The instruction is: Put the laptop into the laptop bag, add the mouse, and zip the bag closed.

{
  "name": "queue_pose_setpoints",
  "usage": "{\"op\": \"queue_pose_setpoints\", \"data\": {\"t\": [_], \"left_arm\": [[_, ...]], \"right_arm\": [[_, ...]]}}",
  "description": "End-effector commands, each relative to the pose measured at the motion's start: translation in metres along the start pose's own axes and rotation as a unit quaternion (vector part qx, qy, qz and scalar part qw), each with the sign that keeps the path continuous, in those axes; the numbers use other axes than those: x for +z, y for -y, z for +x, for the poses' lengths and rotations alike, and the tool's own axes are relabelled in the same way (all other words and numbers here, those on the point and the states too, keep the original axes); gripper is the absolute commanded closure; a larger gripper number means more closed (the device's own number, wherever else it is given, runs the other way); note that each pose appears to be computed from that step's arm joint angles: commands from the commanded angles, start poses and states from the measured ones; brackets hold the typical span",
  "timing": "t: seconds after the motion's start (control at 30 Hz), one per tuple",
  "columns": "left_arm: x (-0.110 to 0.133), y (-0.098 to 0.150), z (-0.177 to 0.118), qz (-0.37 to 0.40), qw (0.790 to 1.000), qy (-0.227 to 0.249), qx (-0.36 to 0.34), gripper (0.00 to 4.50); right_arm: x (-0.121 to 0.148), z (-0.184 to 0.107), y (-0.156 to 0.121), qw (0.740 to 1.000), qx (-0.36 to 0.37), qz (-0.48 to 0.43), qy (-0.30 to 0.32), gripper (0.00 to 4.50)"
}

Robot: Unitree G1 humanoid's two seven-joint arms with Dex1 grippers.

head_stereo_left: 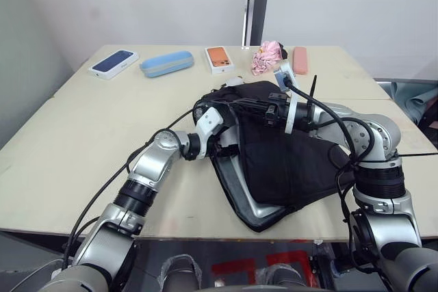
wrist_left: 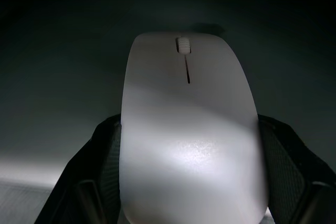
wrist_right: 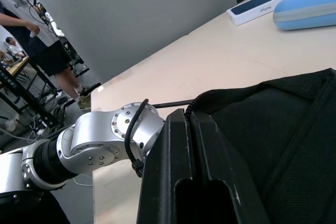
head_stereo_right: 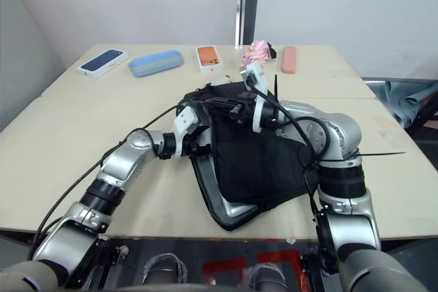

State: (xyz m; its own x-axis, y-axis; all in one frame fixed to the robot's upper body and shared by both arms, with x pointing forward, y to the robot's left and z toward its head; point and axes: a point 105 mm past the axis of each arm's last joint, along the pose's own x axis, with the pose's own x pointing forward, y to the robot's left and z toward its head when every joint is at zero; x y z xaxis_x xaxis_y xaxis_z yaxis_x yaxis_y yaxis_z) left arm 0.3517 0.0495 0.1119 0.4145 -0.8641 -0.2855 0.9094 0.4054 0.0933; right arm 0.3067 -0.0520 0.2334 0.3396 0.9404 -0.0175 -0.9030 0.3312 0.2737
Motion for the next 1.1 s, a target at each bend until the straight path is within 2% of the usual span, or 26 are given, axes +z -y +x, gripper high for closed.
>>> {"op": "queue_pose_setpoints", "data": {"t": [0.03, 0.5, 0.97, 1.1], "left_arm": [[0.003, 0.001, 0.006, 0.007, 1.0, -0.012, -0.011, 1.67], [0.007, 0.007, 0.025, 0.001, 0.999, -0.027, -0.03, 1.67], [0.007, 0.001, 0.042, -0.006, 0.999, -0.035, -0.023, 1.67], [0.011, 0.0, 0.042, 0.004, 1.0, -0.021, -0.022, 1.67]], "right_arm": [[0.025, -0.002, -0.016, 0.998, 0.027, -0.041, 0.045, 4.48], [0.039, -0.001, -0.02, 0.995, 0.033, -0.038, 0.083, 4.48], [0.037, 0.001, -0.021, 0.996, 0.035, -0.04, 0.078, 4.48], [0.035, 0.001, -0.019, 0.996, 0.031, -0.042, 0.074, 4.48]]}}
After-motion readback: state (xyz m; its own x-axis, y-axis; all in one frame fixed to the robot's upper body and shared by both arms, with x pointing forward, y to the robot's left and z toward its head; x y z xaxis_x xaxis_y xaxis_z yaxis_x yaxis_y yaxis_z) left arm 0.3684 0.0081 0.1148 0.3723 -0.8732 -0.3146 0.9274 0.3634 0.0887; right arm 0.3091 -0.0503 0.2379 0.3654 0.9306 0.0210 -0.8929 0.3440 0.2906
